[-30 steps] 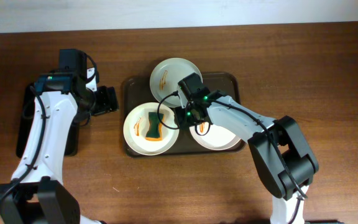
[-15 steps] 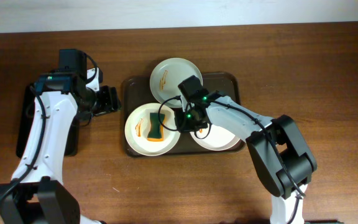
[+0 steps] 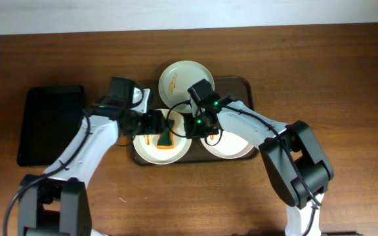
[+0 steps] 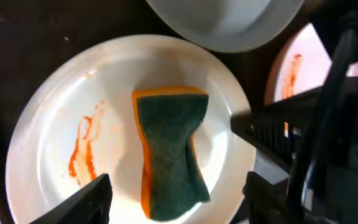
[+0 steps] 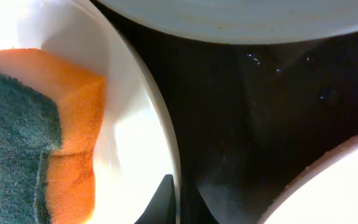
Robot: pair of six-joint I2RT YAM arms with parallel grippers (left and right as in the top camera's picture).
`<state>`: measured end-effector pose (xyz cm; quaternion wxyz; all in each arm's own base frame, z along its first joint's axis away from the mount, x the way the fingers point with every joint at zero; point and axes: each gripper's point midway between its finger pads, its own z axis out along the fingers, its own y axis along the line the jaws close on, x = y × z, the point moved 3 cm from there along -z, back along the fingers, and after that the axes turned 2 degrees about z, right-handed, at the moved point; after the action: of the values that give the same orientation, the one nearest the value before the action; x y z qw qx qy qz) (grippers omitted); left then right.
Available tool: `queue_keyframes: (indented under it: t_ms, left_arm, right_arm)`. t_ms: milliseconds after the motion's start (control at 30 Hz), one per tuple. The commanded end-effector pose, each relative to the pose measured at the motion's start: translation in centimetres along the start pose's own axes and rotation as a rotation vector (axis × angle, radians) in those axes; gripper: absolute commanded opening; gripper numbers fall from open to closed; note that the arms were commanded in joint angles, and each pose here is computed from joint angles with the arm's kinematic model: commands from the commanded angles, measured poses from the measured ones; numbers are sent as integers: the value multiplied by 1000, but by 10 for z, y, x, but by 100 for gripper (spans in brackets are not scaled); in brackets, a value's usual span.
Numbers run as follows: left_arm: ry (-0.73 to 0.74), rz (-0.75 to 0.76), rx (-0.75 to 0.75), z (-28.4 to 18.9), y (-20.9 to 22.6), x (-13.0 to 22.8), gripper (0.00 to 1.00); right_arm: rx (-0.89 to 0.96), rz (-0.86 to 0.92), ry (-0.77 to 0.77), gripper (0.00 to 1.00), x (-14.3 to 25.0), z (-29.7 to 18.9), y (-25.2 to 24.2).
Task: Clean dirty plates on tray and stack at the side
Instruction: 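Scrub the front-left plate with the sponge in the left gripper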
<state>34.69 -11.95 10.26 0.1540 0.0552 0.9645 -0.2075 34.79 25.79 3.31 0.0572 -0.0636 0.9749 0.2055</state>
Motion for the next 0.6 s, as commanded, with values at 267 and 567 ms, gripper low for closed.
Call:
queue_keyframes:
  t_ms: [267,567]
  left_arm:
    - [97,-97,-15,38,9,16,58]
    - [105,-69,4,59,3,16,43]
  right_arm:
    - [20,-5,34,4,7,11,-5]
    - [21,-4,35,4,7,10,-5]
